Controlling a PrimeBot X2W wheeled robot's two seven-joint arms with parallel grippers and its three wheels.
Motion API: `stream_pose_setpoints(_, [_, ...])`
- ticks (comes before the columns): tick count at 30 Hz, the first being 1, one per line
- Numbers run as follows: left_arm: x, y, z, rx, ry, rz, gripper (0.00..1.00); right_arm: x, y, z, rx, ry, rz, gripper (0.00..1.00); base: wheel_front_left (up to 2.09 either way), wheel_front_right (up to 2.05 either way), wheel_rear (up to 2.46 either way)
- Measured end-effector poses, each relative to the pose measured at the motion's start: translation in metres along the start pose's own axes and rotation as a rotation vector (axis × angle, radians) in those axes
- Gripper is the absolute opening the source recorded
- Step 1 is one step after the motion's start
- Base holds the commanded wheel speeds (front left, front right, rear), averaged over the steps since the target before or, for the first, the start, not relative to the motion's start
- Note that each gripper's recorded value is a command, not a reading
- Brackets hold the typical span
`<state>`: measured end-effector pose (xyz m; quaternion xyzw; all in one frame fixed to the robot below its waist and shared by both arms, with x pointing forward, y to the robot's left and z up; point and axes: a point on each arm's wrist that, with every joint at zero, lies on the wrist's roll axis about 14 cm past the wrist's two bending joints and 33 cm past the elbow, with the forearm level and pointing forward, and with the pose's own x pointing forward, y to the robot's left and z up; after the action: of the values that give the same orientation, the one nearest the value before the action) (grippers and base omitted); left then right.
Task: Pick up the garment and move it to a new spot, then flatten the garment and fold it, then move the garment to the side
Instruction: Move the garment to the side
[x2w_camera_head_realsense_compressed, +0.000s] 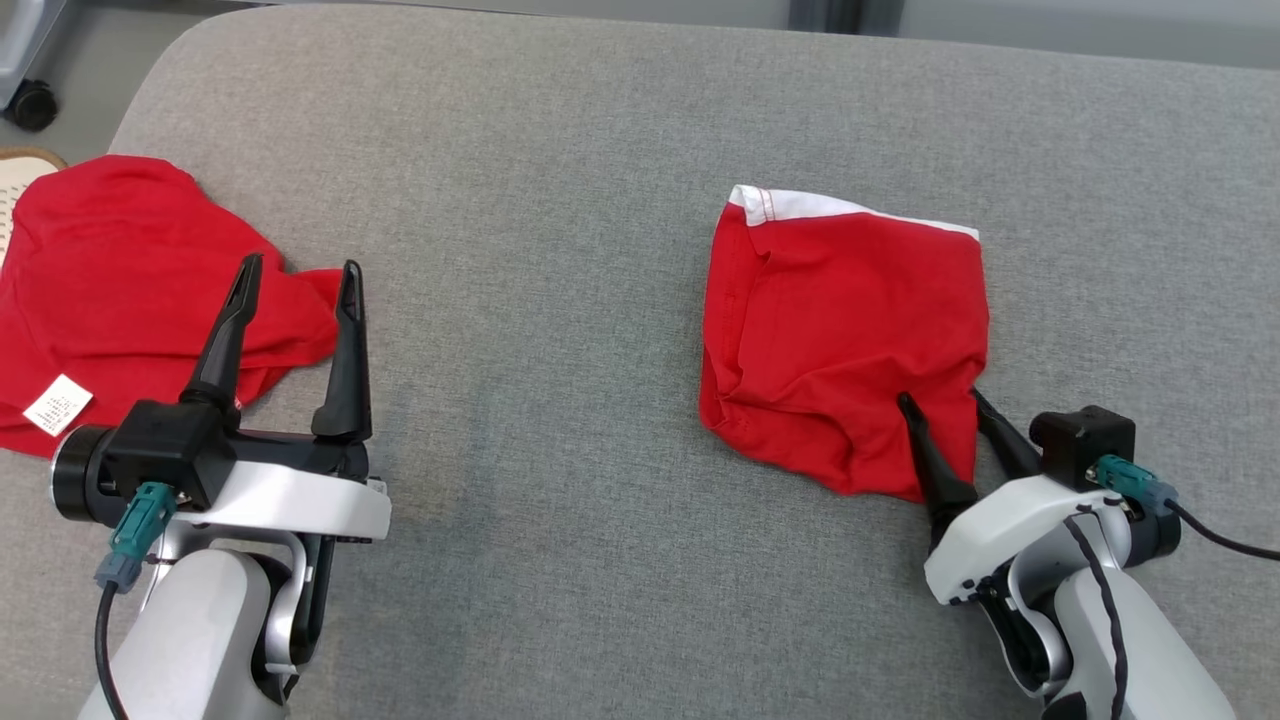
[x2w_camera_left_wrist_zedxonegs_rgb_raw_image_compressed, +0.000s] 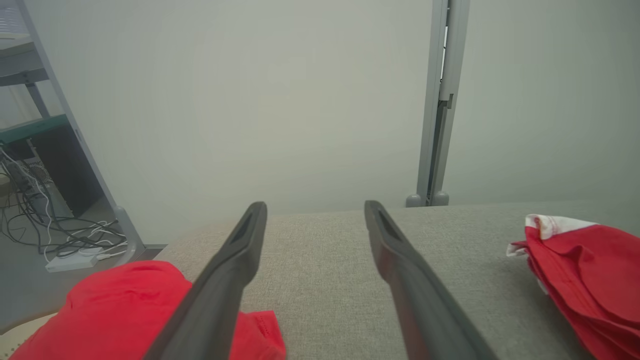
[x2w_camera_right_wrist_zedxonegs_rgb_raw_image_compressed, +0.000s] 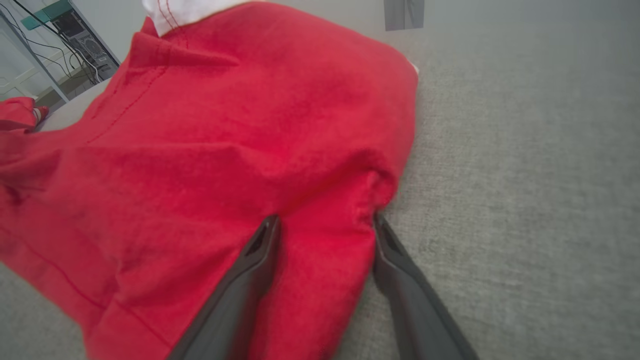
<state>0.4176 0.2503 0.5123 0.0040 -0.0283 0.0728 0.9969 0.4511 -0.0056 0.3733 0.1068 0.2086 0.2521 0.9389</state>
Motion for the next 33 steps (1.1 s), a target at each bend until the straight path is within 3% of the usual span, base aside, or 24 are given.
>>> stream_pose_setpoints(1, [0.0, 0.001, 0.0, 0.001, 0.001, 0.004, 1.0, 0.002, 0.001, 0.0, 0.002, -0.002, 0.005, 0.03, 0.0, 0.0, 0.0])
stream_pose_setpoints(2, [0.0, 0.002, -0.001, 0.0, 0.002, 0.007, 1.0, 0.003, 0.002, 0.001, 0.005, -0.002, 0.007, 0.0, 0.0, 0.0, 0.0])
stream_pose_setpoints(10, [0.005, -0.006, 0.0, -0.004, -0.009, -0.012, 1.0, 0.002, 0.0, 0.004, 0.0, -0.024, 0.005, 0.0, 0.0, 0.0, 0.0])
stream_pose_setpoints(19, [0.019, -0.037, 0.0, 0.004, -0.03, -0.116, 1.0, -0.016, -0.02, 0.007, -0.039, -0.041, -0.043, 0.0, 0.0, 0.0, 0.0])
stream_pose_setpoints(28, [0.044, -0.114, -0.007, -0.016, -0.029, -0.34, 1.0, -0.062, -0.083, 0.014, -0.057, -0.08, -0.225, 0.0, 0.0, 0.0, 0.0])
stream_pose_setpoints(33, [0.05, -0.163, -0.013, -0.014, -0.017, -0.492, 1.0, -0.094, -0.126, 0.017, -0.134, -0.061, -0.33, 0.0, 0.0, 0.0, 0.0])
